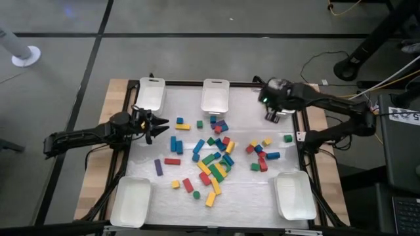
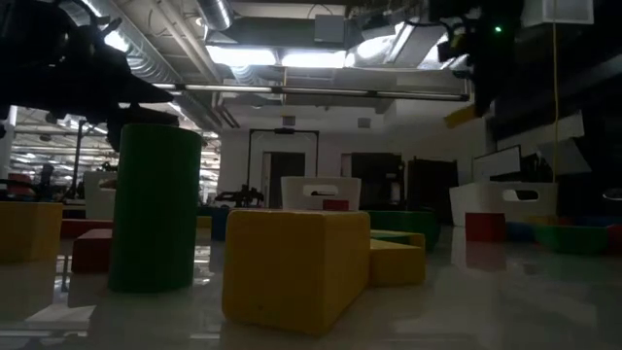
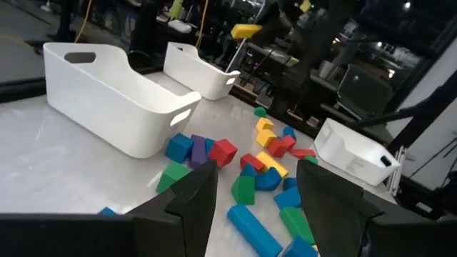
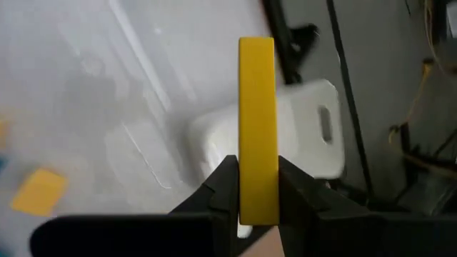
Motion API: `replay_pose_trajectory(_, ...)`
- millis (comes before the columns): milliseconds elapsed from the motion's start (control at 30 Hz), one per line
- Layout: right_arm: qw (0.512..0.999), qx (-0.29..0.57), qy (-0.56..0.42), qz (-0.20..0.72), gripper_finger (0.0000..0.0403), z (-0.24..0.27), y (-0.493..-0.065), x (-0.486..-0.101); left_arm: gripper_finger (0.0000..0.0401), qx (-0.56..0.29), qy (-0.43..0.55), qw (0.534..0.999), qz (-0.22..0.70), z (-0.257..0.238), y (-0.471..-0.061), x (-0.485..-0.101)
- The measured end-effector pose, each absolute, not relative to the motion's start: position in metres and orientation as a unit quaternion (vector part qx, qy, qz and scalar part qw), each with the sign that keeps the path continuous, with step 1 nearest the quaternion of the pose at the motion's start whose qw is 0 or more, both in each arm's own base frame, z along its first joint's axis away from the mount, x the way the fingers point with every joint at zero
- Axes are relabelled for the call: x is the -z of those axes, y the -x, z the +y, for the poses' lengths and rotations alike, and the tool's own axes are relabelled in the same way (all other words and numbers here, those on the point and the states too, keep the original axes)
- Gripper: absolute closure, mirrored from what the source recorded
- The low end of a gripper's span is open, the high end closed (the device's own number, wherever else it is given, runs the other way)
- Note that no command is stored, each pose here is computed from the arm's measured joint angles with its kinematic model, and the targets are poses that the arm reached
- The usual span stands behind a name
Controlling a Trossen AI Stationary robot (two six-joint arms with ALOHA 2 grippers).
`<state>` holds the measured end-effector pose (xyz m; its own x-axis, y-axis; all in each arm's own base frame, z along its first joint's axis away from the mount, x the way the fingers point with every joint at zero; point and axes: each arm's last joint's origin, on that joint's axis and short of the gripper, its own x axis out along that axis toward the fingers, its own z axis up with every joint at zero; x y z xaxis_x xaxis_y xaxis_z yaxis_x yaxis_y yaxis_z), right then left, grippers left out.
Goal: Sort blocks
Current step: Put the yellow block into the top right white bin, then put the blue block into the top center white bin
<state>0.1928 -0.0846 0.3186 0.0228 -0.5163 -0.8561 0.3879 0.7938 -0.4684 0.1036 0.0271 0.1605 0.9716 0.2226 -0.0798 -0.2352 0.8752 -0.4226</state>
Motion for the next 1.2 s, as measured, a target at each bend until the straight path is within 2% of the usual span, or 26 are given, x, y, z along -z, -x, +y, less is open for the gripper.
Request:
replay_pose_trajectory(100,0.707,0.342,0.037,0.618,0.0338,-0.098,-0.169,-0.316,0.0219,-0.114,0.233,0.966,-0.007,0.027,-0.104,-0.164)
replay_pose_trajectory(233,0.723,0.341,0.002,0.601,0.0337,-0.113,-0.148,-0.303,0.0219,-0.094,0.21,0.971,-0.061,0.026,-0.106,-0.176)
replay_pose_trajectory(333,0.729,0.334,-0.016,0.597,0.0337,-0.123,-0.137,-0.286,0.0219,-0.076,0.184,0.976,-0.094,0.024,-0.107,-0.184)
replay_pose_trajectory(533,0.71,0.34,-0.019,0.616,0.0336,-0.14,-0.125,-0.246,0.0219,-0.038,0.178,0.976,-0.118,0.017,-0.112,-0.191)
replay_pose_trajectory(767,0.685,0.356,-0.026,0.635,0.032,-0.149,-0.116,-0.22,0.0219,-0.037,0.177,0.981,-0.077,0.013,-0.126,-0.195)
replay_pose_trajectory(1000,0.677,0.366,-0.017,0.638,0.0255,-0.151,-0.118,-0.219,0.0219,-0.02,0.136,0.99,-0.018,0.006,-0.149,-0.207)
replay_pose_trajectory(1200,0.676,0.368,-0.017,0.638,0.0209,-0.151,-0.118,-0.219,0.0219,-0.024,0.162,0.979,0.123,0.0,-0.175,-0.215)
